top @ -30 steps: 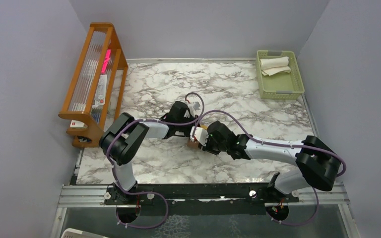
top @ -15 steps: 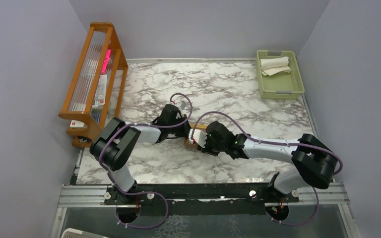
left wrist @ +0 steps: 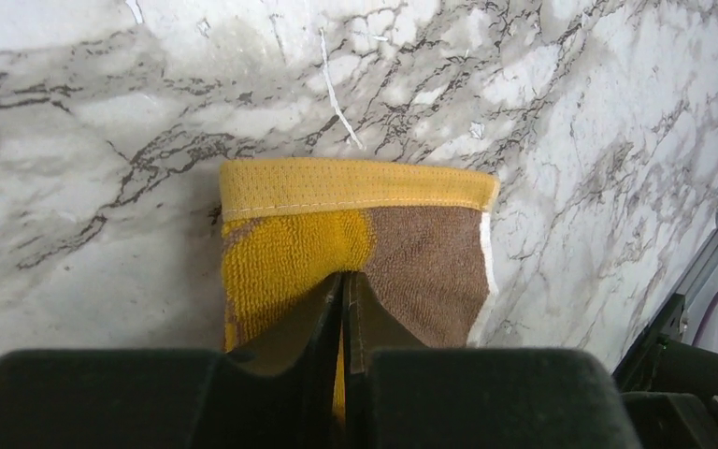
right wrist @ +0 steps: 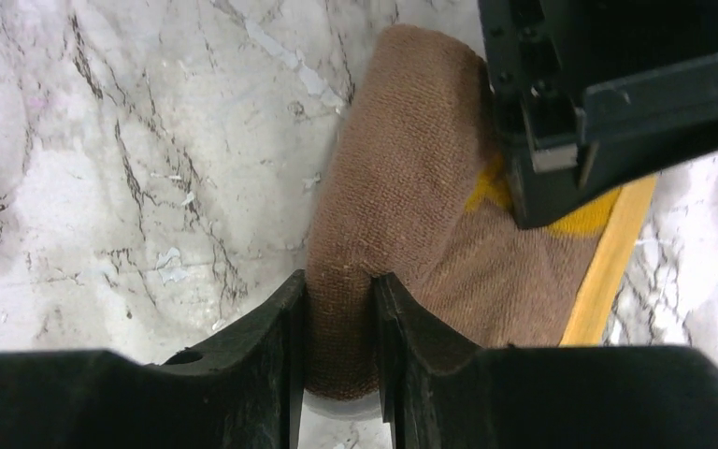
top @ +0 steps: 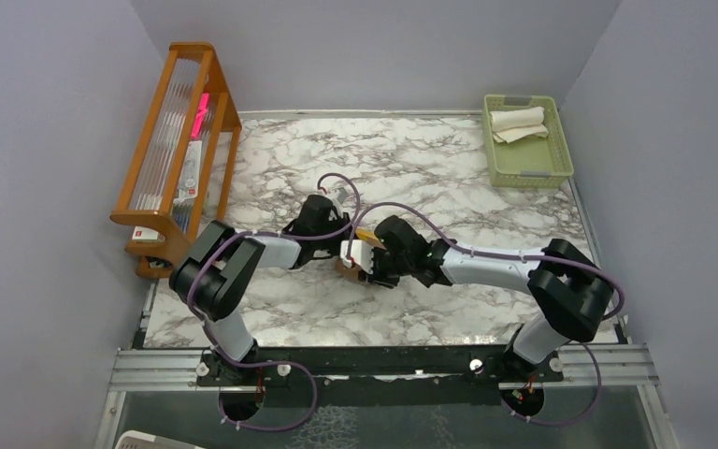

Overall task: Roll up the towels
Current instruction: Roll the towel at the center of the board.

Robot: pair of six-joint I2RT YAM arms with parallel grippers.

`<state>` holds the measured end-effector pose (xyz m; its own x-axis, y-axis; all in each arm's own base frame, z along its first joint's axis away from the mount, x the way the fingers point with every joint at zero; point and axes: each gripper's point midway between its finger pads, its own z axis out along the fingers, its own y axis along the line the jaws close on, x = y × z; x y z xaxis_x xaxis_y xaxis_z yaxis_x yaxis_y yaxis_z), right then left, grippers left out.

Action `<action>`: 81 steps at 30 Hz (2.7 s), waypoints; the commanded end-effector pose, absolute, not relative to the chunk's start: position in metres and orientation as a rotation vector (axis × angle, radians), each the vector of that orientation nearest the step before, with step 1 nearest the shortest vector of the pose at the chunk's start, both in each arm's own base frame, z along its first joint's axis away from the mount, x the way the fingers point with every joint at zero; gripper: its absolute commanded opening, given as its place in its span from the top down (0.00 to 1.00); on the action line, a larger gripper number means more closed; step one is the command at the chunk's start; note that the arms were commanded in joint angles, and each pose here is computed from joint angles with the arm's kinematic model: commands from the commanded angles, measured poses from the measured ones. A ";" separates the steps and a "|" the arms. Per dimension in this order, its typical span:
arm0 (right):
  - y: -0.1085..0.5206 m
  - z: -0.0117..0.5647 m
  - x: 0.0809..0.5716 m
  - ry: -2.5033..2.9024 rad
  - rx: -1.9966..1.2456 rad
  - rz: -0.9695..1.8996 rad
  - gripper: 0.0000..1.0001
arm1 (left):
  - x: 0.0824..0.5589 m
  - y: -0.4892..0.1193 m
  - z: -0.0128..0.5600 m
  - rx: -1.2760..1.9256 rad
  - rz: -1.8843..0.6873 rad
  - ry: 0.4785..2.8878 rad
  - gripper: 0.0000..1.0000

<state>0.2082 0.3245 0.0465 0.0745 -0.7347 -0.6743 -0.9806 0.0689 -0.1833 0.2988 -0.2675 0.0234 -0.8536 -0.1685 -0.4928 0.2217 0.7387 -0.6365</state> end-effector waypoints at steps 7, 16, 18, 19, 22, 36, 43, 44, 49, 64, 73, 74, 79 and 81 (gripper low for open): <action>0.343 0.045 0.190 1.677 -1.792 0.729 0.71 | 0.346 -0.236 0.088 -0.039 -0.980 2.286 0.79; 0.341 0.043 0.198 1.892 -1.624 1.055 0.74 | 0.345 -0.194 0.161 -0.112 -0.891 2.164 0.71; 0.342 0.046 0.204 1.968 -1.544 1.186 0.73 | 0.335 -0.191 0.166 -0.097 -0.893 2.155 0.71; 0.342 0.049 0.209 2.002 -1.494 1.266 0.72 | 0.328 -0.192 0.166 -0.083 -0.910 2.151 0.71; 0.344 0.055 0.217 2.098 -1.345 1.528 0.71 | 0.310 -0.192 0.169 -0.058 -0.957 2.128 0.70; 0.334 0.014 0.248 2.612 -0.653 1.899 0.92 | 0.274 -0.214 0.127 -0.089 -1.179 2.158 0.70; 0.328 -0.002 0.252 2.738 -0.487 1.831 0.84 | 0.274 -0.238 0.118 -0.018 -1.295 2.191 0.70; 0.327 -0.003 0.253 2.744 -0.474 1.826 0.84 | 0.274 -0.239 0.112 -0.020 -1.297 2.204 0.70; 0.325 -0.007 0.255 2.775 -0.436 1.776 0.73 | 0.278 -0.239 0.090 -0.069 -1.287 2.251 0.71; 0.295 0.073 0.356 2.215 -0.741 0.791 0.51 | 0.288 -0.231 0.047 -0.127 -1.157 2.338 0.72; 0.299 0.150 0.308 1.454 -1.140 0.686 0.46 | 0.290 -0.232 0.039 -0.133 -1.143 2.359 0.73; 0.302 0.148 0.298 1.396 -1.212 0.664 0.46 | 0.291 -0.232 0.039 -0.135 -1.142 2.361 0.73; 0.318 0.109 0.269 1.291 -1.480 0.427 0.46 | 0.294 -0.230 0.036 -0.137 -1.117 2.370 0.73; 0.324 0.097 0.263 1.272 -1.545 0.372 0.46 | 0.294 -0.230 0.035 -0.141 -1.109 2.377 0.73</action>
